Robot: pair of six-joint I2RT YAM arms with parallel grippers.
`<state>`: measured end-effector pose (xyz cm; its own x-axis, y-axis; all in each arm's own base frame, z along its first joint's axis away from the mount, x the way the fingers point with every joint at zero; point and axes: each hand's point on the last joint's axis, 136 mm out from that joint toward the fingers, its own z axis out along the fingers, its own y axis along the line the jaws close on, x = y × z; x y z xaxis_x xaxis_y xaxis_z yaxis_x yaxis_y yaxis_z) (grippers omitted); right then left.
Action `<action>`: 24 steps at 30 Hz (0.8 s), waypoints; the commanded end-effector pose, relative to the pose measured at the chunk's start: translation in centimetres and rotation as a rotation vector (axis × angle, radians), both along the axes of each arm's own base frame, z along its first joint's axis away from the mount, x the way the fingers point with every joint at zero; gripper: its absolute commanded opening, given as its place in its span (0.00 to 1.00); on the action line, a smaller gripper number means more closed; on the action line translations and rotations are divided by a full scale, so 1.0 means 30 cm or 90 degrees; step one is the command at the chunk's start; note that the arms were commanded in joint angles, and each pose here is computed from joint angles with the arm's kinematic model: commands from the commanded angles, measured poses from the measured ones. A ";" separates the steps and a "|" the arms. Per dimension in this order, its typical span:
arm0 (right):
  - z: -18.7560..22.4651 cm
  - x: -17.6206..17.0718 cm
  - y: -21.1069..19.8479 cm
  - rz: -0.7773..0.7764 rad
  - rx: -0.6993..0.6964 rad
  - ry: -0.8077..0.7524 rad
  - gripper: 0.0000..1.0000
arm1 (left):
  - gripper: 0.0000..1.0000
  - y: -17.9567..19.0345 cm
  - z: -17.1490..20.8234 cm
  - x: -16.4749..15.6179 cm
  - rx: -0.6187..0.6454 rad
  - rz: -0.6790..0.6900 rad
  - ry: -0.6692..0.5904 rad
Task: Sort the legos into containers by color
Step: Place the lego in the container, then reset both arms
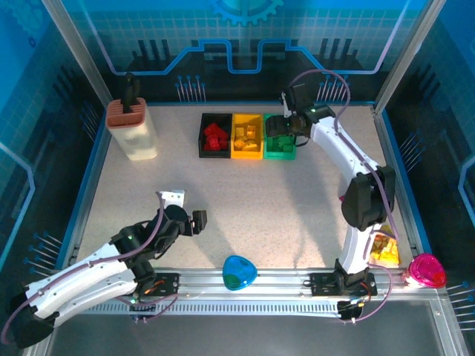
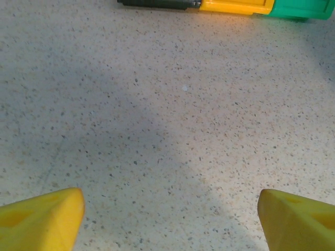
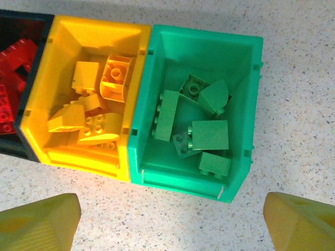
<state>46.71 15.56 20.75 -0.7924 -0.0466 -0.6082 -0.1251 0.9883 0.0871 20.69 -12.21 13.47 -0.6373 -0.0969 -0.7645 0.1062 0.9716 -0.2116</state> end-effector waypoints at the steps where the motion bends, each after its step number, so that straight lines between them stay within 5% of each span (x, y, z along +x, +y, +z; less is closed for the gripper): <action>1: 0.098 -0.026 0.006 0.013 0.031 -0.068 0.92 | 0.90 0.016 0.088 0.031 0.012 0.017 -0.057; 13: 0.260 -0.256 -0.083 0.028 0.030 -0.260 1.00 | 0.99 0.097 0.199 0.092 0.145 0.054 -0.170; 19: 0.185 -0.395 -0.170 0.010 0.010 -0.387 1.00 | 0.99 0.168 0.218 0.106 0.244 0.095 -0.206; 24: 0.040 -0.510 -0.300 -0.066 -0.045 -0.372 1.00 | 0.99 0.259 0.213 0.104 0.327 0.175 -0.235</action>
